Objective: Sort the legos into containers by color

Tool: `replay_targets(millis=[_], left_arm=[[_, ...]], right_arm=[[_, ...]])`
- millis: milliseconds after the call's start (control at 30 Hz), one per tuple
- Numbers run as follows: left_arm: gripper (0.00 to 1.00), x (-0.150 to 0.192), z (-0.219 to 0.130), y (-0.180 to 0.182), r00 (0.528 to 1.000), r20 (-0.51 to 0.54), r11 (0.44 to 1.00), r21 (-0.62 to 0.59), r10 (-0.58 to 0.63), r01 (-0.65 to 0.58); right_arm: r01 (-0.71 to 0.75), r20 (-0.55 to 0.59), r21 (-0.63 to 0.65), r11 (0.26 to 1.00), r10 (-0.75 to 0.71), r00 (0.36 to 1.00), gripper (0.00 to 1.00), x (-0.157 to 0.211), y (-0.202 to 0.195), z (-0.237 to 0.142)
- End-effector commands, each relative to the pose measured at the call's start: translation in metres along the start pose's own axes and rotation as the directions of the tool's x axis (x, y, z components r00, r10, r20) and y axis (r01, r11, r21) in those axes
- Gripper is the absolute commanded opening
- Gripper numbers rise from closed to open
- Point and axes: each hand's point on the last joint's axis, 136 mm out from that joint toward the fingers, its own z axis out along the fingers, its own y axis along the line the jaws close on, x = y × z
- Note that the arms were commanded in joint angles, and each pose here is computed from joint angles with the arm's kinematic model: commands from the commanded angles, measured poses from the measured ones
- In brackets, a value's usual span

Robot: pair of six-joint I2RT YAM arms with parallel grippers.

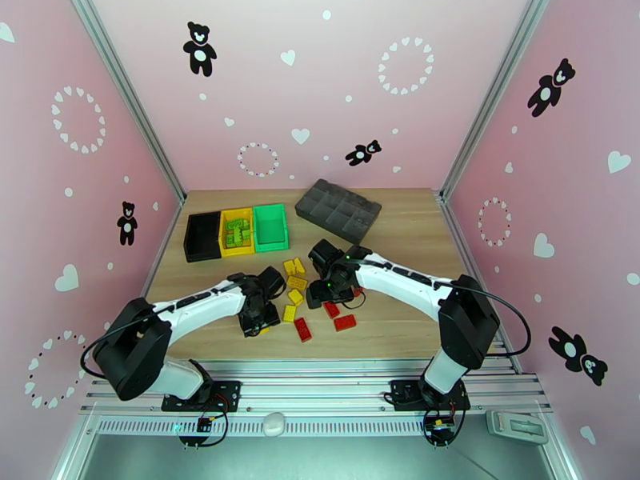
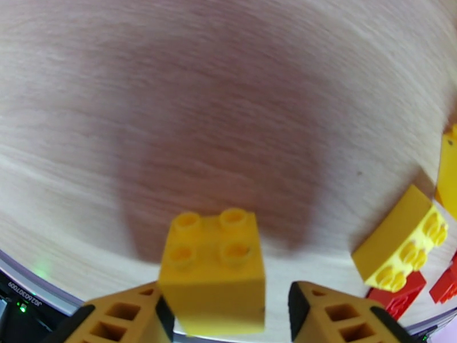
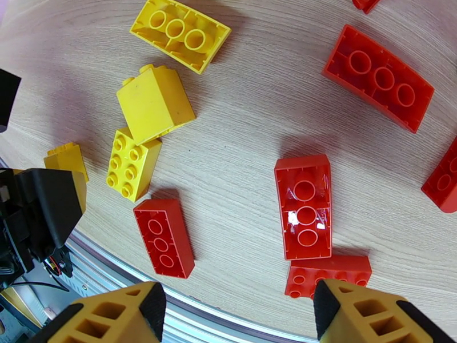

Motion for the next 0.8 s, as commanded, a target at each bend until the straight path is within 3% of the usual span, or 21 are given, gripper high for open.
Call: replay_targets(millis=[0,233,533,767], left_arm=[[0.48,-0.006,0.003,0.002,1.0,0.017,1.0,-0.016,0.0,0.001],[0.3,-0.016,-0.013,-0.006,1.0,0.03,1.0,0.021,0.004,-0.005],[0.29,-0.062,-0.056,-0.037,0.997,0.082,0.981,0.193,-0.015,-0.001],[0.27,-0.126,-0.086,-0.067,0.992,0.122,0.959,0.284,-0.035,0.0]], right_arm=[[0.024,0.032,-0.039,0.999,-0.022,0.999,0.73,-0.004,0.009,-0.01],[0.055,0.032,-0.069,0.996,-0.053,0.998,0.72,-0.013,0.021,-0.01],[0.065,0.049,-0.218,0.974,-0.055,0.997,0.72,-0.046,0.052,-0.015],[0.023,0.073,-0.351,0.936,0.003,0.997,0.72,-0.093,0.064,-0.025]])
